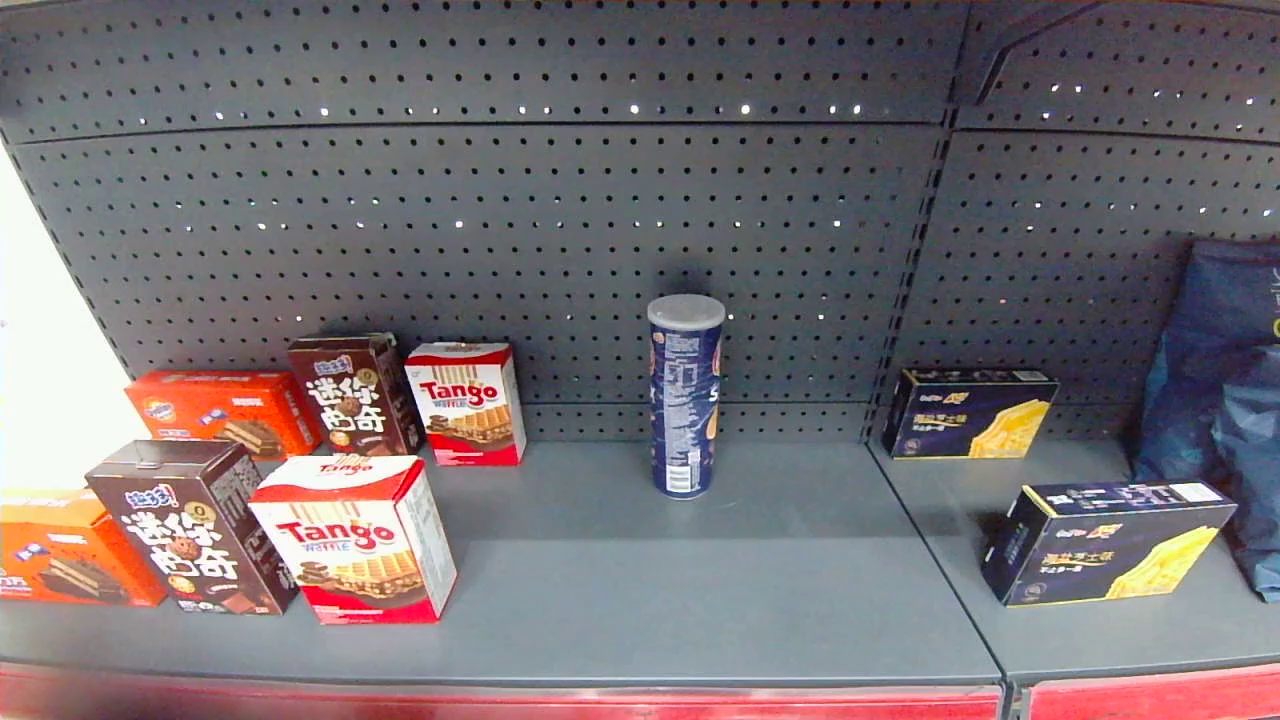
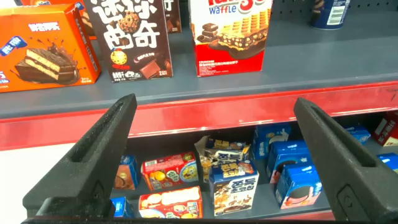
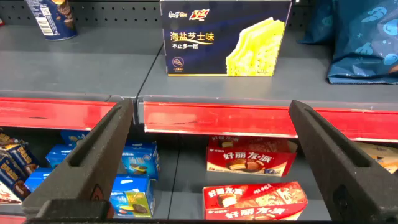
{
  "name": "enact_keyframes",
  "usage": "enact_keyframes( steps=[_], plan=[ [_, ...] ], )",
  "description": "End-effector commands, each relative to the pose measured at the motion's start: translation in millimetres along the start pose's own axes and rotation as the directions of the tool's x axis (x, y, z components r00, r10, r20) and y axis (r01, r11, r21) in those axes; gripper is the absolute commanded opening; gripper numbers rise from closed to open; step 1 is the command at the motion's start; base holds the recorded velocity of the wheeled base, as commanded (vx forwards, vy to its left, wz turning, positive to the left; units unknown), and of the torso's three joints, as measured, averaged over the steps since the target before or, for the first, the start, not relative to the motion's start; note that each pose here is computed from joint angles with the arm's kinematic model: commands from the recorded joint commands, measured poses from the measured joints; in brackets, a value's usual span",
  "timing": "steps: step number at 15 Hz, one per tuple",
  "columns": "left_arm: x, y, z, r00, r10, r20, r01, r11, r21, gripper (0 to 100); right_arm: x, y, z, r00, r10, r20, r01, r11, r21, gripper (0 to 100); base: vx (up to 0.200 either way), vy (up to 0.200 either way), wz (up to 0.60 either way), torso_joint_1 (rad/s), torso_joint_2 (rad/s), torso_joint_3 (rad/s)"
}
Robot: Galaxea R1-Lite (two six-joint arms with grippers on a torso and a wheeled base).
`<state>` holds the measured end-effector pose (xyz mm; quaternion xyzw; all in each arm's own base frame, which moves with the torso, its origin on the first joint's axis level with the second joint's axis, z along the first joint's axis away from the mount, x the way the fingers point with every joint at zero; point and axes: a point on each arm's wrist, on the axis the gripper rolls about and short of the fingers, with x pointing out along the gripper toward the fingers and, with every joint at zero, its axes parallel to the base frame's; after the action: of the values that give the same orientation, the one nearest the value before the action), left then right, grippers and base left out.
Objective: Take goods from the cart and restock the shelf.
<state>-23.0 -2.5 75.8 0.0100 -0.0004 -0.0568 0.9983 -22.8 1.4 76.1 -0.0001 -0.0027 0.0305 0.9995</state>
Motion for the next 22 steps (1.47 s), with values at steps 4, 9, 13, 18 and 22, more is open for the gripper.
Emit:
enact_keyframes(
  steps=[4,9,13,18,22],
  plan=[
    [0.0,0.0,0.0,1.0,0.0,0.0,0.0,1.0,0.0,100,0.0,0.0,0.0,1.0,0.0,0.001,0.0,1.0,0.0,100,0.0,0.0,0.0,0.0,0.0,0.0],
    [0.0,0.0,0.0,1.0,0.0,0.0,0.0,1.0,0.002,100,0.0,0.0,0.0,1.0,0.0,0.001,0.0,1.0,-0.002,100,0.0,0.0,0.0,0.0,0.0,0.0],
    [0.0,-0.1,0.0,1.0,-0.001,0.0,0.001,1.0,0.002,100,0.0,0.0,0.0,1.0,0.002,0.001,-0.002,1.0,-0.003,100,0.0,0.0,0.0,0.0,0.0,0.0],
    [0.0,0.0,0.0,1.0,0.0,0.0,0.0,1.0,0.0,100,0.0,0.0,0.0,1.0,0.0,0.001,0.0,1.0,-0.002,100,0.0,0.0,0.6,0.002,0.0,0.003],
    [0.0,0.0,0.0,1.0,0.0,0.0,0.0,1.0,0.0,100,0.0,0.0,0.0,1.0,0.0,0.001,0.0,1.0,-0.002,100,0.0,0.0,0.6,0.004,0.0,0.002]
  ],
)
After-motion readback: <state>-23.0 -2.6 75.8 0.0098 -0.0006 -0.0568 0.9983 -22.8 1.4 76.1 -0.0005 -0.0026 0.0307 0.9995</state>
